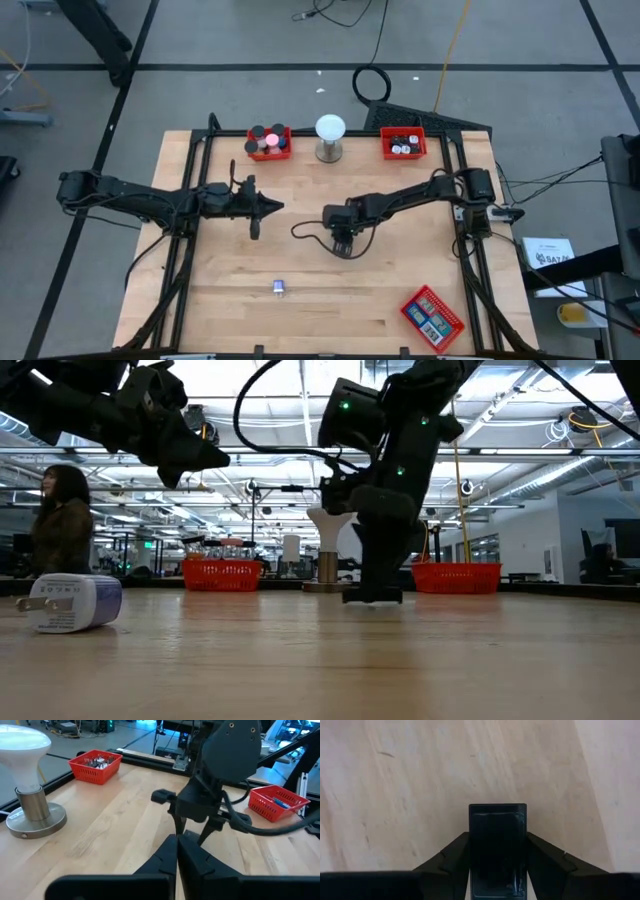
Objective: Pick & Place Office items
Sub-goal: Put the black digital clock into the bottom right red bin
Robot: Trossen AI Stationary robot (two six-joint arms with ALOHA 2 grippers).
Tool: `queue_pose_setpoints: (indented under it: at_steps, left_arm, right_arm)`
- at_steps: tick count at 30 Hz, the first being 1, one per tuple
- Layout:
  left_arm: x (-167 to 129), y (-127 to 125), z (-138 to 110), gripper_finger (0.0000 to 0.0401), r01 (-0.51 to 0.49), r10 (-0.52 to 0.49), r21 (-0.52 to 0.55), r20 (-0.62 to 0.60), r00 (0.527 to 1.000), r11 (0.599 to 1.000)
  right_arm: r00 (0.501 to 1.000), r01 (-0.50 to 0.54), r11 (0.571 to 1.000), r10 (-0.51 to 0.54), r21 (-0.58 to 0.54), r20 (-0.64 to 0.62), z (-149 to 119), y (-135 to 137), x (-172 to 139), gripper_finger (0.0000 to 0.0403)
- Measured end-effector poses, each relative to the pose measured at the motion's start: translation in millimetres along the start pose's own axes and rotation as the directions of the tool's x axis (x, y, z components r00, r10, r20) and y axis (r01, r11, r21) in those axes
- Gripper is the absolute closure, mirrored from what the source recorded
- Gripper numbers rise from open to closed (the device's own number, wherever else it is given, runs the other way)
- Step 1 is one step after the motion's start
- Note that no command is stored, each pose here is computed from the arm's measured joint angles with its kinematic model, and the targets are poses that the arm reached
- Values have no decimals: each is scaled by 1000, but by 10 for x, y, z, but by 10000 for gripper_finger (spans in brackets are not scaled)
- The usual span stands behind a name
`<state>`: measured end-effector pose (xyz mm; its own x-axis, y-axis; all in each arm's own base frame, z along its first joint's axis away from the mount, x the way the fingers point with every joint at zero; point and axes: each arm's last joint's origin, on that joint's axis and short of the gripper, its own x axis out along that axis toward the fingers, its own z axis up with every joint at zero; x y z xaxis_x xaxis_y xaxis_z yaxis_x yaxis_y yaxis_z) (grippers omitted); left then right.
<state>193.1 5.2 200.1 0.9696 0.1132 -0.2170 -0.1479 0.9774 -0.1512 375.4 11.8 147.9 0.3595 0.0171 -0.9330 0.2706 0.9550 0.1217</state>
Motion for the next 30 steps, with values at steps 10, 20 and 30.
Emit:
queue_pose_setpoints:
  at_steps: [10, 20, 30]
  left_arm:
    - [0, 0, 0, 397, 0, 0, 20, 0, 1000, 1000]
    - [0, 3, 1, 376, -4, 4, 16, 1, 1000, 1000]
    - [0, 3, 3, 375, -4, 4, 11, 2, 1000, 1000]
  right_arm:
    - [999, -49, 990, 48, 135, 5, -145, 166, -724, 248]
    - [993, -76, 942, 103, 328, -64, -703, 603, -1473, 248]
    - [952, -29, 874, 172, 484, -254, -1434, 1186, -1740, 245]
